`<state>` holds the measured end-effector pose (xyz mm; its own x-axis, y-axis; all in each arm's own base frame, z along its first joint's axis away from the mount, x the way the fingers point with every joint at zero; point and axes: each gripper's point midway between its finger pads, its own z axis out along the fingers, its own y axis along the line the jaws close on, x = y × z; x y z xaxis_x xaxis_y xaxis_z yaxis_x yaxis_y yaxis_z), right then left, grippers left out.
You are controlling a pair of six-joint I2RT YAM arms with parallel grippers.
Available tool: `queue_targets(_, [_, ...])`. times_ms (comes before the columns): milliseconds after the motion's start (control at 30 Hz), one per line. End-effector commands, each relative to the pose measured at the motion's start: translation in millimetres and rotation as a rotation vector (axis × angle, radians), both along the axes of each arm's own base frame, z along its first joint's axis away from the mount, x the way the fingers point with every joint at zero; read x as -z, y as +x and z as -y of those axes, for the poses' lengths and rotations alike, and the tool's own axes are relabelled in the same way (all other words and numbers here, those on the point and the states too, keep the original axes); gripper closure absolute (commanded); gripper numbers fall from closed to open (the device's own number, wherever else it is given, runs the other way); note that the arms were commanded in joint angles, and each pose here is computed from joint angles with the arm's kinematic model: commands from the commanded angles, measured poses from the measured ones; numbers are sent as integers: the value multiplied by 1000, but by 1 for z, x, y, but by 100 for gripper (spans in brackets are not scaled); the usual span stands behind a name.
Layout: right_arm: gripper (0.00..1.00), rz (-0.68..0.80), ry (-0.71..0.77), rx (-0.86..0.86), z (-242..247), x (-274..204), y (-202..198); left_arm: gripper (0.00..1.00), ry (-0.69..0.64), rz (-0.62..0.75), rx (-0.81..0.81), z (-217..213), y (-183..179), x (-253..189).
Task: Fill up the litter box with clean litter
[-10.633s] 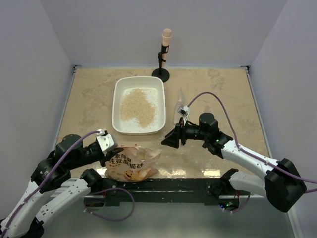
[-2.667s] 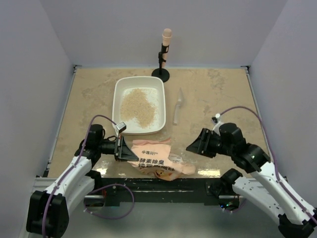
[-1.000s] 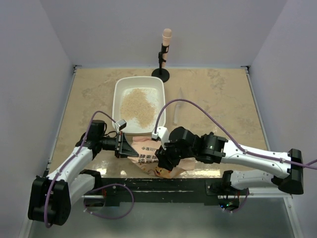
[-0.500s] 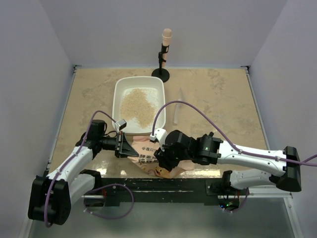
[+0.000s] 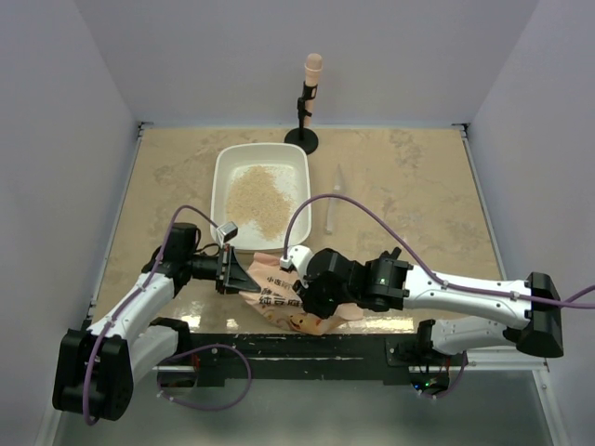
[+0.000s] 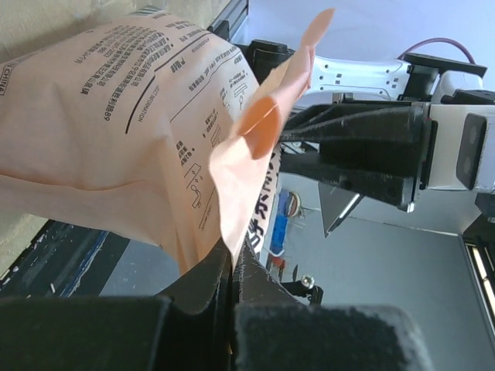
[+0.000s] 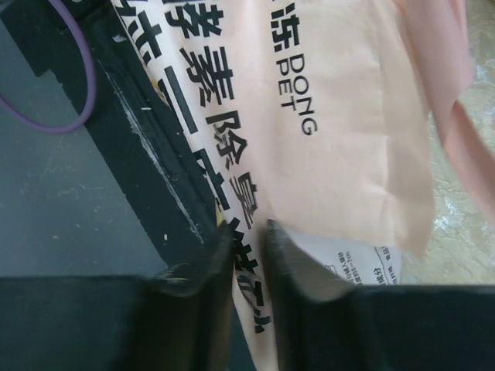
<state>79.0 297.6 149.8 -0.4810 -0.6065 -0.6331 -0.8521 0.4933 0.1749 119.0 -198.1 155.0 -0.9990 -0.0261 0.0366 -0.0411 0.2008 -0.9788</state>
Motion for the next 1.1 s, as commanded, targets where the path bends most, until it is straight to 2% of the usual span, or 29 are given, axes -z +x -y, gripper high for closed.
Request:
queue_targets(0, [91,-33,-80,17,8,19,-6,100,-18,91,-13,1,16,-18])
queue_targets(33, [100,-31,-89,21,8,20,-5,100,-20,113,-12,1,19,-22])
queue_targets(100, [100,-22,-109,36,10,22,-2,99,-4,149,-16,1,24,-23])
queue_targets(167, [100,-18,-108,44,10,20,-1,97,31,299,-6,1,37,-33])
queue_targets(200, [100,-16,-104,44,10,18,-1,96,112,255,-21,-3,39,-25])
queue_targets(233, [100,-14,-99,47,10,16,0,95,165,361,-30,-5,56,-44])
queue_targets(267, [100,-24,-101,45,11,16,-2,91,224,481,-13,-10,65,-46])
queue_targets(300, [100,-31,-106,39,14,15,-5,89,314,491,-32,-17,71,-44])
queue_targets(467, [100,-67,-89,55,20,12,-11,78,416,845,-122,-30,98,-101])
queue_targets(567, [100,-96,-74,70,24,9,-16,74,399,1038,-123,-31,90,-130])
queue_targets(700, [100,-125,-110,84,34,11,-19,71,270,1174,33,-4,47,-135])
queue_targets(800, [100,-161,-111,87,38,15,-25,71,240,1164,162,16,18,-110])
queue_targets(867, [100,-184,-93,89,38,12,-30,67,276,1142,207,22,14,-94])
queue_targets(900, [100,-190,-84,92,38,13,-31,66,249,1156,263,33,2,-91])
queue_targets(933, [100,-199,-77,99,38,13,-32,65,292,1170,261,35,5,-84])
queue_targets(1033, [100,-220,-76,120,39,17,-34,63,305,1245,301,43,-5,-88])
queue_targets(1067, [100,-224,-76,126,40,18,-34,60,307,1284,313,43,-5,-89])
